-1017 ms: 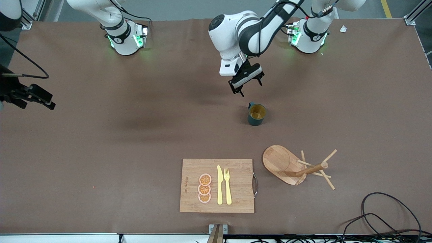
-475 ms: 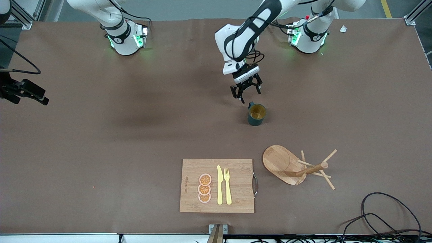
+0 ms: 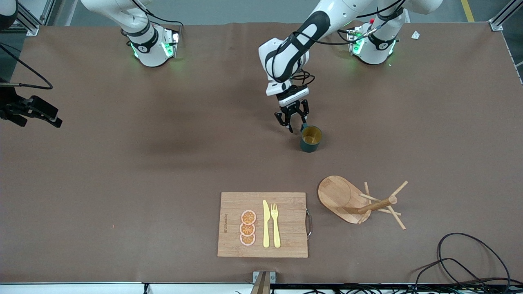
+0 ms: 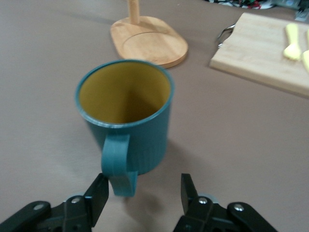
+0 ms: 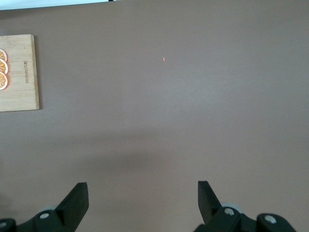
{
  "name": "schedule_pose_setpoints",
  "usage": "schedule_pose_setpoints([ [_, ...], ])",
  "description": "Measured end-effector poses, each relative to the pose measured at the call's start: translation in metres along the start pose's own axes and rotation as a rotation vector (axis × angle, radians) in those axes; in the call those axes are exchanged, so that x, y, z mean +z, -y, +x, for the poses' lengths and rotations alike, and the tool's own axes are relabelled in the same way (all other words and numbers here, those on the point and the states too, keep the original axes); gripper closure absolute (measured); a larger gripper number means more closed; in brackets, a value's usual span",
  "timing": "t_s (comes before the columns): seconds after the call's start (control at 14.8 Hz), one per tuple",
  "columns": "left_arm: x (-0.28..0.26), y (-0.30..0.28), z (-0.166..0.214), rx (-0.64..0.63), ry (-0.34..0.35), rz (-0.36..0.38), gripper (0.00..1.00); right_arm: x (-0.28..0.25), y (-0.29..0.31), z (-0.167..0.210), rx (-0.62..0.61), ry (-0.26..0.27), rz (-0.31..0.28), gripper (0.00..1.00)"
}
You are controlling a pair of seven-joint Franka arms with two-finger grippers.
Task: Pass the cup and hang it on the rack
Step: 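Lower the left gripper onto the mug handle while the right gripper withdraws, then close the left gripper on the mug handle and lift the mug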
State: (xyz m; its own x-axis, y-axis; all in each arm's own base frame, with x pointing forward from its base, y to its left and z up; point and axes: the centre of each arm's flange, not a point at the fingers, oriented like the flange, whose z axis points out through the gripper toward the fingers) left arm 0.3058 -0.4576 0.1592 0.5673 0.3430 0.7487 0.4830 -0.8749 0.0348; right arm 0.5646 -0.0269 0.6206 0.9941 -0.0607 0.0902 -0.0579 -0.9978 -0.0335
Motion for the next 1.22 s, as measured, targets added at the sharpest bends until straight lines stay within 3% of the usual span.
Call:
schedule_pose_setpoints([
  [0.07,0.002,-0.008,0.001,-0.01,0.006,-0.002,0.44,0.0,0.0,0.0,0.0,0.0,0.0,0.0],
  [0.2,0.009,-0.016,-0.003,-0.019,0.017,0.006,0.44,0.0,0.0,0.0,0.0,-0.001,0.0,0.0],
  [0.81,0.026,-0.017,0.004,-0.037,-0.009,0.048,0.41,-0.004,-0.001,0.003,0.002,-0.026,0.0,0.0],
  [1.22,0.031,-0.019,0.016,-0.086,-0.017,0.115,0.41,-0.005,-0.001,0.003,0.002,-0.029,0.0,0.0],
])
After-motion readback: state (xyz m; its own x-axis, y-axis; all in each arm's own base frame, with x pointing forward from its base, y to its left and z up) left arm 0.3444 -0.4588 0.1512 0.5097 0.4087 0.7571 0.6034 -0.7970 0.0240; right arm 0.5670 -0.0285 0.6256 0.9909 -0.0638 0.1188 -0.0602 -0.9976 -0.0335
